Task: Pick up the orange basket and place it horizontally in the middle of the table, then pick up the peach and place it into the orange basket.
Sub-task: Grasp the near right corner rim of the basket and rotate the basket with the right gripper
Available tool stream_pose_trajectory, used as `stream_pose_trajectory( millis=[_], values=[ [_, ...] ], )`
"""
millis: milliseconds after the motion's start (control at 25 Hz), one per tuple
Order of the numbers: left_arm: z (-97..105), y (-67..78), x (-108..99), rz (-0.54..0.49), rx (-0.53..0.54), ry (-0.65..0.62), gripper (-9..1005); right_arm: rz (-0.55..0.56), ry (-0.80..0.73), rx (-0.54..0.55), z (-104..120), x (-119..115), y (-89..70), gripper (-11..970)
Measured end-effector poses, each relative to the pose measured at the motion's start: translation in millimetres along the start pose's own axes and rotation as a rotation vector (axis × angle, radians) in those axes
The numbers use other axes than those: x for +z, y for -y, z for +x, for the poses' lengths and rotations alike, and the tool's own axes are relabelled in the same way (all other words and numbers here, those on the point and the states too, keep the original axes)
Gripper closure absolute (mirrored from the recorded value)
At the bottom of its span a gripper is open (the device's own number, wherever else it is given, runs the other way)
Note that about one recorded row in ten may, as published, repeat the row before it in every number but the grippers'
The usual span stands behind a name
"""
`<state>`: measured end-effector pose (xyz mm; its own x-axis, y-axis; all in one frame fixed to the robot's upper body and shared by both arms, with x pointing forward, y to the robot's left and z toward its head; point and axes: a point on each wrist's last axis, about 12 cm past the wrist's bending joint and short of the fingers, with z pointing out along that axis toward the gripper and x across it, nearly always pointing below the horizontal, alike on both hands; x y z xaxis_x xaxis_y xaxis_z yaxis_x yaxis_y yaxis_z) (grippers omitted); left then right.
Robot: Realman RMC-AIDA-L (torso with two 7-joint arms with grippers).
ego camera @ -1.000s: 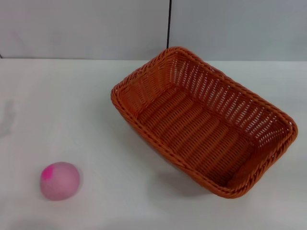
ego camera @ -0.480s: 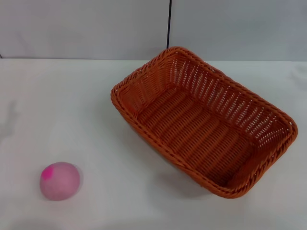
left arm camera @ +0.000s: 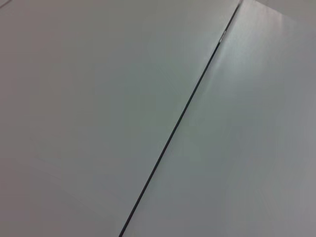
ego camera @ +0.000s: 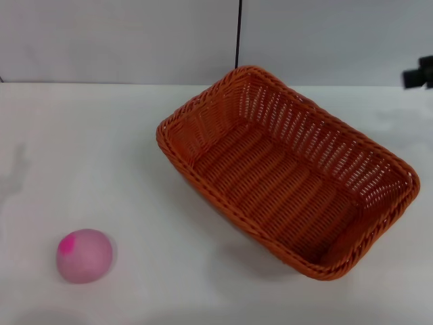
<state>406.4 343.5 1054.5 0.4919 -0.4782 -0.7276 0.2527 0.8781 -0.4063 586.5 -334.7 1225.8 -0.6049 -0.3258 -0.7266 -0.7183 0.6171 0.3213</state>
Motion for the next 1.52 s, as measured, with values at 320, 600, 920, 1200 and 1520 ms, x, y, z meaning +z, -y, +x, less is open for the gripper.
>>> stream_pose_trajectory(
  millis=[320, 600, 920, 1200, 1520],
  values=[
    [1, -0.1, -1, -0.003, -0.001, -0.008, 154, 0.026, -0.202, -0.008, 1, 39, -1.3, 196],
    [1, -0.4, -1, -0.006, -0.001, -0.011, 154, 0.026, -0.316, -0.019, 7, 73, -3.1, 205],
    [1, -0.6, -1, -0.007, -0.001, -0.012, 154, 0.024, -0.4, 0.015, 22, 103, 1.8, 249],
    [0, -0.6, -2, -0.007, 0.0, -0.011, 154, 0.036, -0.401, 0.025, 26, 102, 3.8, 288],
    [0, -0.5, -2, -0.006, 0.0, -0.007, 155, 0.037, -0.388, 0.028, 25, 99, 4.1, 625]
  ],
)
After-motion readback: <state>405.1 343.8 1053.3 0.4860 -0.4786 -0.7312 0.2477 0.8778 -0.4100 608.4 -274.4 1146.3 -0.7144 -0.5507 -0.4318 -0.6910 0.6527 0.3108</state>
